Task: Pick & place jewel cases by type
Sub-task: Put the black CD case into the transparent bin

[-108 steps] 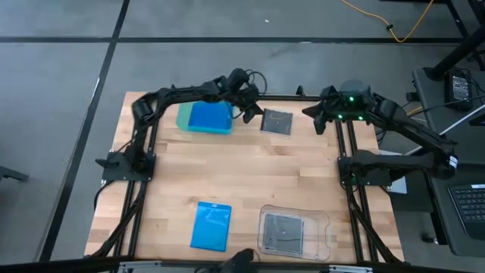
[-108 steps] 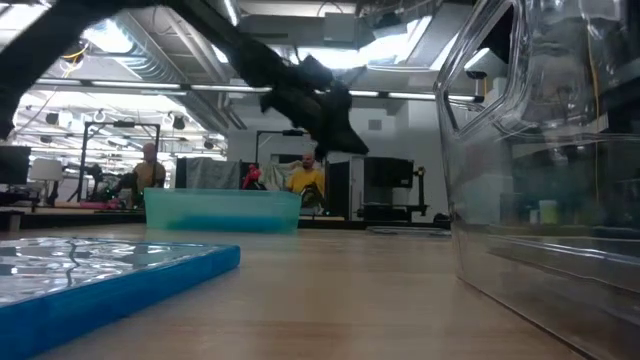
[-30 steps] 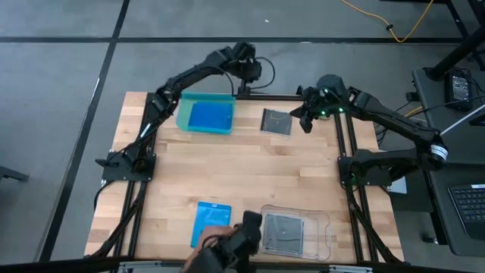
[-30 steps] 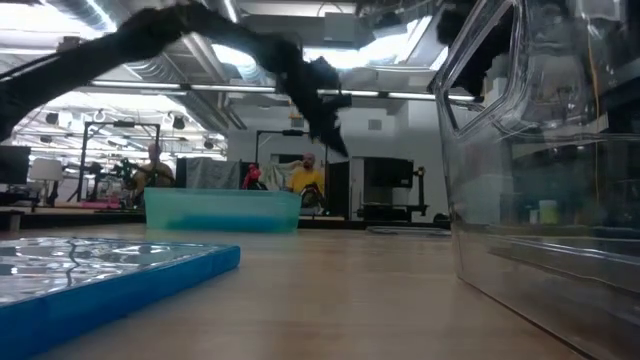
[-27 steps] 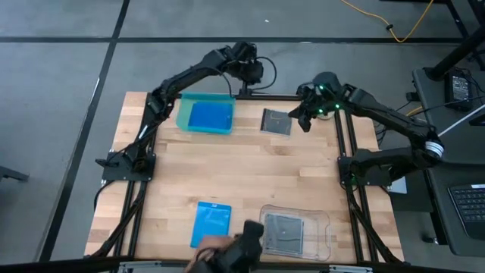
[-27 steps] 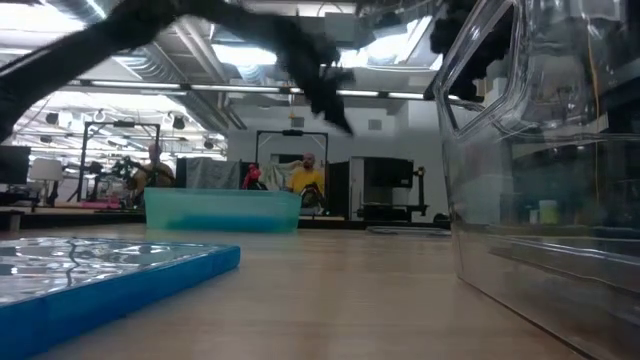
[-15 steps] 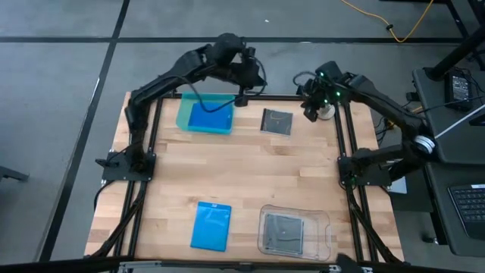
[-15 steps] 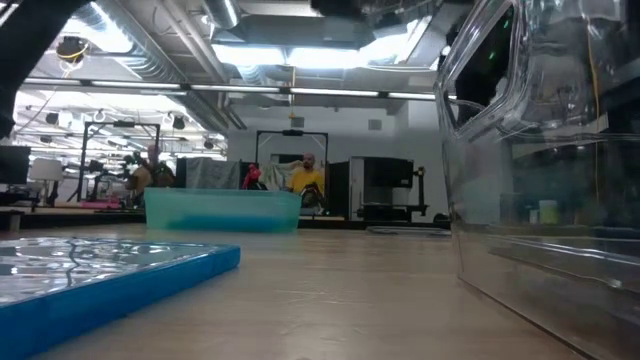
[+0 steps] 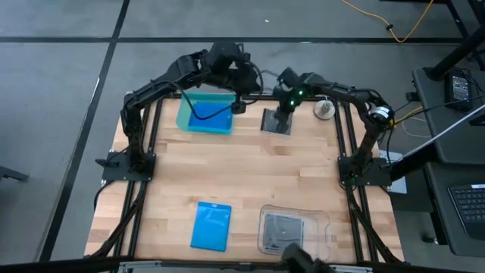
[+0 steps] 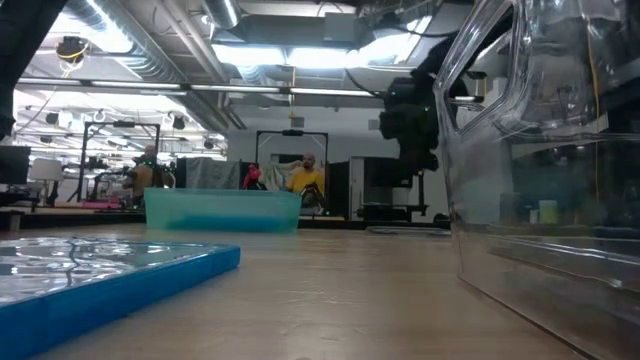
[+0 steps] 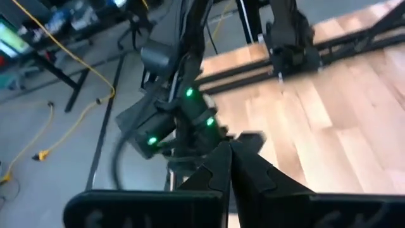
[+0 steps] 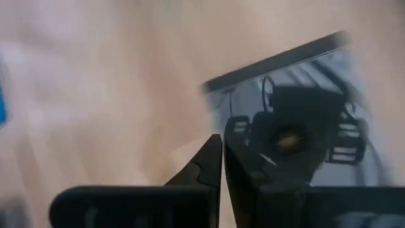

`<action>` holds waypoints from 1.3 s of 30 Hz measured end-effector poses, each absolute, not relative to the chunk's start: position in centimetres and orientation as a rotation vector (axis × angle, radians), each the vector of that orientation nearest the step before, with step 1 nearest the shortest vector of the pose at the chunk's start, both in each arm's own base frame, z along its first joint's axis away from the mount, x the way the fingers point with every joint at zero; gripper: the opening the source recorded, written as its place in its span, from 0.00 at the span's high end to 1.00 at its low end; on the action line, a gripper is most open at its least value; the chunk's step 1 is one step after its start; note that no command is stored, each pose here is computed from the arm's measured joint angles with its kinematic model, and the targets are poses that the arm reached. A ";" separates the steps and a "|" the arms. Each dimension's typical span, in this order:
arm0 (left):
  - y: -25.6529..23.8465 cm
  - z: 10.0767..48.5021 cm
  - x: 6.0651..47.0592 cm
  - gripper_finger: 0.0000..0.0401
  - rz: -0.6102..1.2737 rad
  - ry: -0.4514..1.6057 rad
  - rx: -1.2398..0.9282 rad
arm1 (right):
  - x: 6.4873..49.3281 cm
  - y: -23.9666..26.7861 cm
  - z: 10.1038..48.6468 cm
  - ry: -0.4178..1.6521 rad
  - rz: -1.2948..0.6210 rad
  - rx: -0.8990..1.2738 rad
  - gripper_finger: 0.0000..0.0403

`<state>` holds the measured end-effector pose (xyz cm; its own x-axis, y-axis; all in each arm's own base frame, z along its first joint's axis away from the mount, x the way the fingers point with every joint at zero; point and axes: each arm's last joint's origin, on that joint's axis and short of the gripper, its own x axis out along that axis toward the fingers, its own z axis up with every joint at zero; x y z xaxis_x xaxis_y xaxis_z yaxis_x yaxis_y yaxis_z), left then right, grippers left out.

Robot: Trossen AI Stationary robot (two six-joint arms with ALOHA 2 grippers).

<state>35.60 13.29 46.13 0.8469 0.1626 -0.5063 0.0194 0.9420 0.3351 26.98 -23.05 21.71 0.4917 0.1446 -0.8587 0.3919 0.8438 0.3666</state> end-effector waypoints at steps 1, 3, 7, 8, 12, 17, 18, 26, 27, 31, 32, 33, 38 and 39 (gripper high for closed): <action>13.1 46.0 35.6 1.00 0.081 0.578 0.337 | 27.3 -22.3 21.6 1.092 -0.140 0.567 0.95; 12.8 45.7 35.5 0.99 0.079 0.612 0.335 | 27.3 -20.7 20.8 1.172 -0.114 0.554 0.97; 12.6 45.4 35.4 1.00 0.069 0.646 0.325 | 25.5 -18.0 18.6 1.263 -0.060 0.617 0.98; 12.6 45.4 35.4 1.00 0.068 0.651 0.324 | 24.8 -17.4 18.1 1.268 -0.069 0.633 0.98; 12.6 45.4 35.4 0.99 0.063 0.649 0.337 | 21.6 -16.1 16.1 1.303 -0.185 0.686 0.96; 12.9 45.5 35.4 1.00 0.059 0.630 0.349 | 18.4 -16.3 16.0 1.322 -0.314 0.666 0.98; 13.0 45.6 35.4 1.00 0.060 0.622 0.349 | 18.1 -16.6 16.1 1.311 -0.333 0.650 0.99; 13.1 46.1 35.7 1.00 0.070 0.559 0.349 | 17.5 -20.8 16.2 1.220 -0.406 0.583 0.97; 13.0 46.1 35.7 1.00 0.071 0.556 0.344 | 17.5 -21.3 16.0 1.228 -0.416 0.582 0.97; 13.0 46.1 35.8 0.99 0.079 0.554 0.318 | 18.1 -23.4 15.6 1.244 -0.412 0.558 0.99; 13.0 46.1 35.8 0.99 0.081 0.554 0.310 | 18.4 -23.8 15.4 1.249 -0.408 0.559 0.99; 13.0 46.1 35.8 0.99 0.082 0.554 0.305 | 18.7 -24.2 15.4 1.256 -0.403 0.560 0.99; 13.0 46.1 35.7 1.00 0.085 0.556 0.291 | 20.0 -26.0 15.6 1.270 -0.368 0.538 0.96; 13.0 46.1 35.7 0.99 0.089 0.557 0.287 | 20.2 -26.2 15.6 1.276 -0.361 0.539 0.96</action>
